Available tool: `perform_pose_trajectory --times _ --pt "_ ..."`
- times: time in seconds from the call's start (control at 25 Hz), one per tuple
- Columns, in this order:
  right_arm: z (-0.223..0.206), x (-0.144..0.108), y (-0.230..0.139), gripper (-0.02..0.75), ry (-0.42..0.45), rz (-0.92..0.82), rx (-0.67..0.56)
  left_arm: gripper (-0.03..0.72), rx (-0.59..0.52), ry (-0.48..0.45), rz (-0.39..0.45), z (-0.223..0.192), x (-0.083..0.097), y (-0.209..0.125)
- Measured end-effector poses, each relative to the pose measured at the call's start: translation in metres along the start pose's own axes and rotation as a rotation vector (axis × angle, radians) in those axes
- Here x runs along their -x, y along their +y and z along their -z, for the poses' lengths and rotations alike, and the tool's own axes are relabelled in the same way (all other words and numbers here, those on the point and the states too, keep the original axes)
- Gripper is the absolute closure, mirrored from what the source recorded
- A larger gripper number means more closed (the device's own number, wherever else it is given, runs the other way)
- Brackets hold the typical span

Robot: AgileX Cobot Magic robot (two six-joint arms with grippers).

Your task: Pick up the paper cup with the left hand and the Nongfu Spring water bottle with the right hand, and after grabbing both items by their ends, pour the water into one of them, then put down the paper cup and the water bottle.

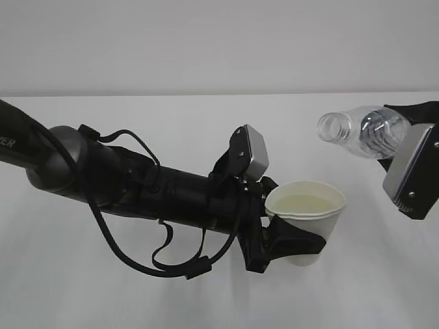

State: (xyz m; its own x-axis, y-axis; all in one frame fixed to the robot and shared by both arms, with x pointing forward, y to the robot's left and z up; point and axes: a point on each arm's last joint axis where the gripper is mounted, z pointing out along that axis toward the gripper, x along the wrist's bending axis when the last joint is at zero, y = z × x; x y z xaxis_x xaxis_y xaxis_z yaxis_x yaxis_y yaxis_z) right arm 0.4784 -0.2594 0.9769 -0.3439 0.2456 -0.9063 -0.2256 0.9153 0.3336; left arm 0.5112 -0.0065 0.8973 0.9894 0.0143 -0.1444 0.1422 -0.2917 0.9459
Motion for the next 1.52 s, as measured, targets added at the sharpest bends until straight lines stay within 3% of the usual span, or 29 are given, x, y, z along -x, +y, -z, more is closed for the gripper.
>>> perform_pose_trajectory --times 1.04,1.52 --pt "0.000 0.008 0.000 0.302 -0.084 -0.537 0.028 0.267 0.004 0.003 0.004 0.000 0.000 0.000" --pt "-0.019 -0.013 -0.008 0.302 -0.053 -0.775 0.052 0.267 0.006 0.004 -0.010 0.000 0.000 0.001"
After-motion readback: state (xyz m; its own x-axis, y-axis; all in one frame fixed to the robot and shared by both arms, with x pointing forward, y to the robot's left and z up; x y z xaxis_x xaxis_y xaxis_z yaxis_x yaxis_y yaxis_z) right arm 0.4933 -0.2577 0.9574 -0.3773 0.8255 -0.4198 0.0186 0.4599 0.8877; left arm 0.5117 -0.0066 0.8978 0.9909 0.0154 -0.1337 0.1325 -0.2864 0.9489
